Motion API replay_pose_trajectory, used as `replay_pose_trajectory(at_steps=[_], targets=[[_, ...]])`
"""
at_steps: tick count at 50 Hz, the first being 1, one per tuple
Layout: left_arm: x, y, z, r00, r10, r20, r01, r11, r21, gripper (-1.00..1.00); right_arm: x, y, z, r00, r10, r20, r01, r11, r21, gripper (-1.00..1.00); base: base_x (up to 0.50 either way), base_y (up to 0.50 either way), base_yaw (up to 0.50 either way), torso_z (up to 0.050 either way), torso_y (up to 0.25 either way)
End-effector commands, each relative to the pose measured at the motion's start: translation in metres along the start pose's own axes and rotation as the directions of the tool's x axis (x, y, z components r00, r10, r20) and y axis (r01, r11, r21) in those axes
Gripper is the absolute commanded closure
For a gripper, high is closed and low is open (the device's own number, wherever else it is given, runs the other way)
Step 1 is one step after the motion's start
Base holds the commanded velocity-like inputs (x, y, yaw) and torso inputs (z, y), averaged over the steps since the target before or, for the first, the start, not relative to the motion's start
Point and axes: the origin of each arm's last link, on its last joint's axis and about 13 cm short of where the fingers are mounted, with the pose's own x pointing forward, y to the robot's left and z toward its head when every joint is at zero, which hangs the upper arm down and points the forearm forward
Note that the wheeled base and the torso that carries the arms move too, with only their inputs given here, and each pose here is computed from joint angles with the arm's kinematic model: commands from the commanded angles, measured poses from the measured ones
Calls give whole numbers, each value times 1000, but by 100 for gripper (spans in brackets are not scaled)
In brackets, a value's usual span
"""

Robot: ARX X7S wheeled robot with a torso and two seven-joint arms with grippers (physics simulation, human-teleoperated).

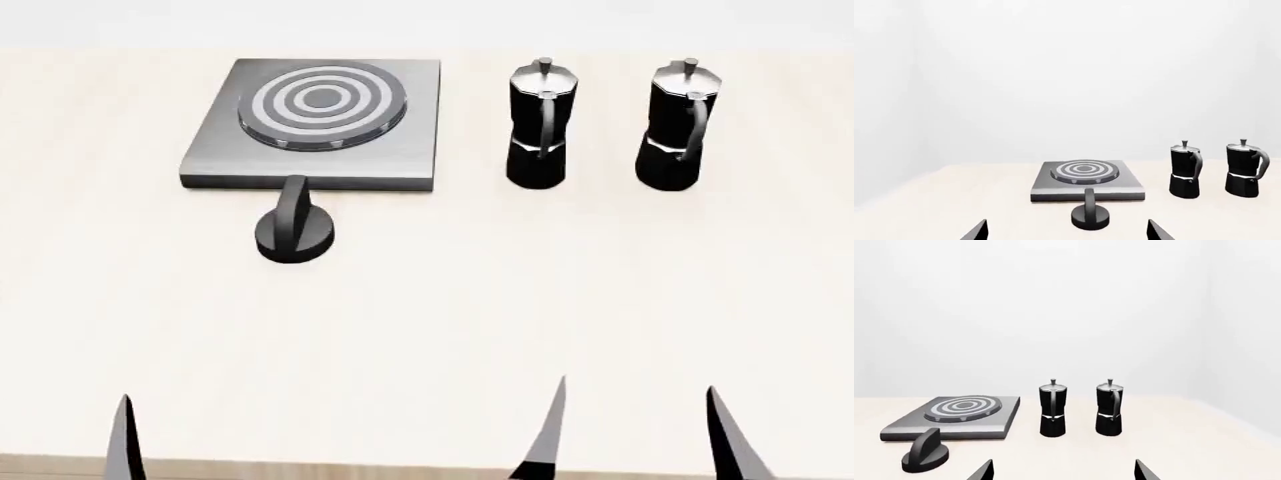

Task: Turn off the stove.

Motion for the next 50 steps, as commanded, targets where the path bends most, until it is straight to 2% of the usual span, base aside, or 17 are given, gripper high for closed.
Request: replay_pose_trajectory(at_steps=[1,7,50], targets=[[-2,-2,21,998,-4,56,5,1000,-10,-100,-7,0,15,1000,7,27,-8,1000,24,-100,0,0,0,0,0],[-6,-3,35,995,-8,98,12,999,-35,-100,-14,2,22,997,35,68,-37,999,30,-100,0,0,0,0,0],[-6,-3,33,996,-13,90,17,999,-43,-100,-13,1,20,998,34,48,-36,998,44,-100,0,0,0,0,0]])
